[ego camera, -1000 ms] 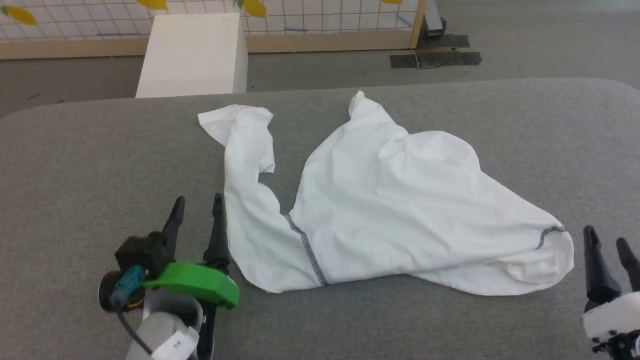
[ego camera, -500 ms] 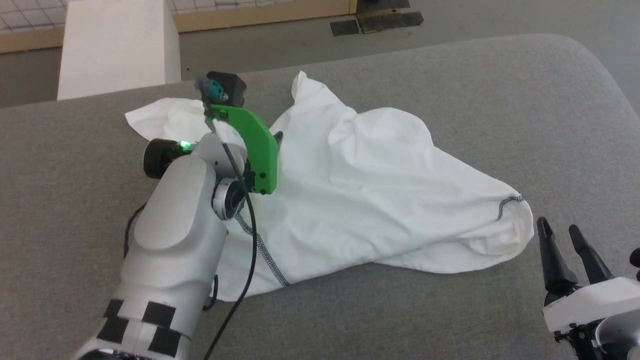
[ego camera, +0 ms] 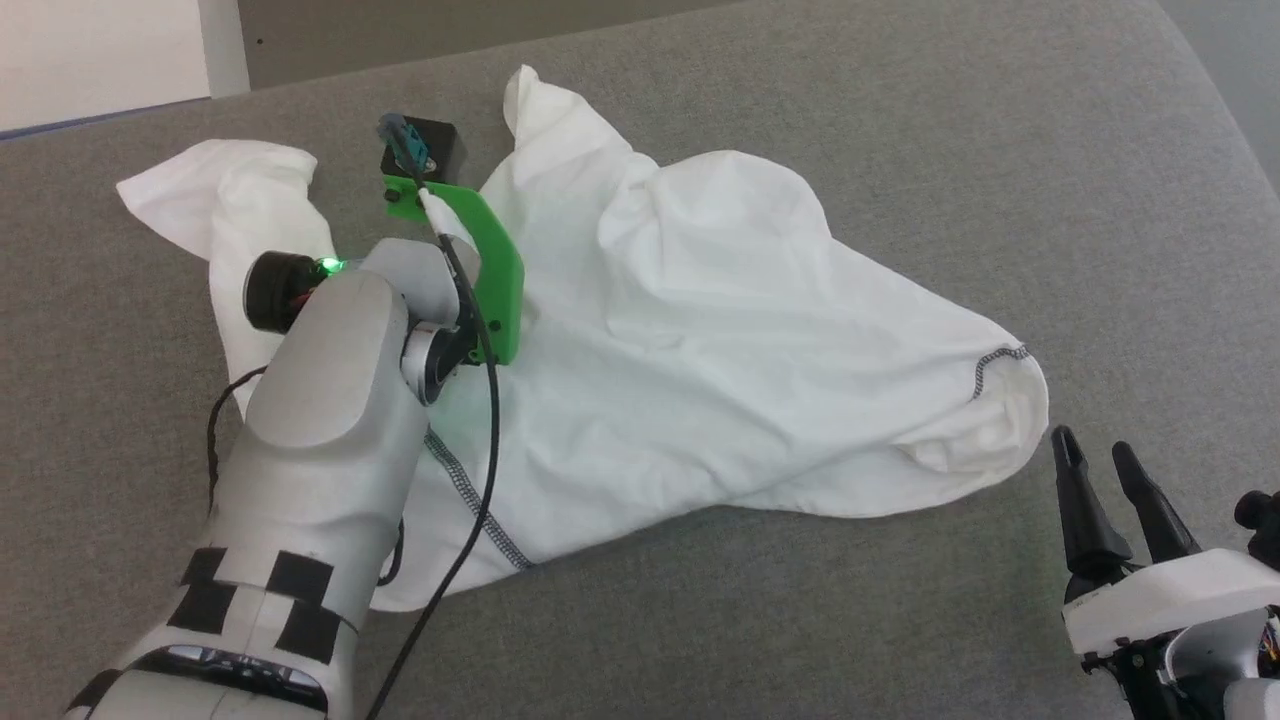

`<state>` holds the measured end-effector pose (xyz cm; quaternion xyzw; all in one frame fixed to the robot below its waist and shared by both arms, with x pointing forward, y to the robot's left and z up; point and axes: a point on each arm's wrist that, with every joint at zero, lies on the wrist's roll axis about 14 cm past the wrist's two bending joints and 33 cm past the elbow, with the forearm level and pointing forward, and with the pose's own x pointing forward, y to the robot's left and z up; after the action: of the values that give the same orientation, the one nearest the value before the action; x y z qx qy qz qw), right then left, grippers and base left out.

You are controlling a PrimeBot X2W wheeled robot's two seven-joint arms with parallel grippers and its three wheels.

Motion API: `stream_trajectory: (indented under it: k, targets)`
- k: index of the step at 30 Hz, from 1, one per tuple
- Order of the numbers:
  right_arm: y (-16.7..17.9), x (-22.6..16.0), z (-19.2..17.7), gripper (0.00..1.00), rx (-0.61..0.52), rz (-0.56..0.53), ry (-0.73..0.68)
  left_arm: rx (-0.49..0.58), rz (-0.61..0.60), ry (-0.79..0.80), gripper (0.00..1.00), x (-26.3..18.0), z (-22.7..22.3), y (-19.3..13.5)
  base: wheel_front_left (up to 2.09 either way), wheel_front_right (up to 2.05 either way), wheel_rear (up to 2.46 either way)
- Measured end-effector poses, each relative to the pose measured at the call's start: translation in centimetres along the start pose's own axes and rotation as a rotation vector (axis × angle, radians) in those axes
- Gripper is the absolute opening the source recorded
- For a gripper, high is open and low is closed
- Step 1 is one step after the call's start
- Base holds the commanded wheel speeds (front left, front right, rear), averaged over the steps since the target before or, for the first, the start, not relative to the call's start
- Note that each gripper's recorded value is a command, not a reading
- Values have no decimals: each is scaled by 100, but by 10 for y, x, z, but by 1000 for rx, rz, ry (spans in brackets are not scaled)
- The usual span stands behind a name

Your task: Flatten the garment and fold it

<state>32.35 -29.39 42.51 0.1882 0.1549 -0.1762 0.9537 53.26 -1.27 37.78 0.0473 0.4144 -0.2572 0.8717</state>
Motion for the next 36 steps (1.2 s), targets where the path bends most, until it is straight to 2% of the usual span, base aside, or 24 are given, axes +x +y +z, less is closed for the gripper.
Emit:
stream_trajectory:
  k: [4, 6, 7, 8, 12, 17, 18, 19, 20, 23, 29, 31, 36]
  targets:
    - [13, 11, 1, 100, -3, 37, -3, -46, 58, -146, 0, -9, 27, 24, 0, 0, 0]
    - [21, 16, 2, 100, -4, 59, -5, -82, 129, -267, 0, -22, 56, 53, 0, 0, 0]
    - [25, 19, 1, 100, -8, 68, -3, -104, 208, -369, 0, -38, 83, 84, 0, 0, 0]
    - [26, 21, 1, 100, -11, 70, -2, -113, 253, -407, 0, -46, 93, 101, 0, 0, 0]
    - [26, 21, 2, 100, -17, 72, -3, -146, 417, -416, 0, -67, 93, 159, 0, 0, 0]
    - [26, 22, 3, 100, -29, 69, -4, -210, 543, -374, 0, -83, 71, 200, 0, 0, 0]
    - [27, 23, 2, 100, -33, 74, -4, -223, 558, -370, 10, -86, 67, 205, 0, 0, 0]
    - [29, 24, 2, 100, -34, 80, -1, -233, 562, -368, 41, -87, 63, 206, 0, 0, 0]
    - [33, 25, 1, 100, -36, 89, 2, -251, 554, -374, 100, -89, 61, 206, 0, 0, 0]
    - [44, 29, 0, 100, -44, 121, 11, -269, 493, -459, 100, -97, 73, 196, 0, 0, 0]
    - [70, 30, 8, 100, -64, 199, -2, -151, 395, -878, 100, -161, 123, 172, 0, 0, 0]
    - [79, 29, 11, 100, -67, 227, -3, -149, 396, -957, 100, -178, 116, 167, 0, 0, 0]
    - [109, 19, 6, 100, -108, 318, 46, -183, 403, -999, 100, -190, 53, 145, 0, 0, 0]
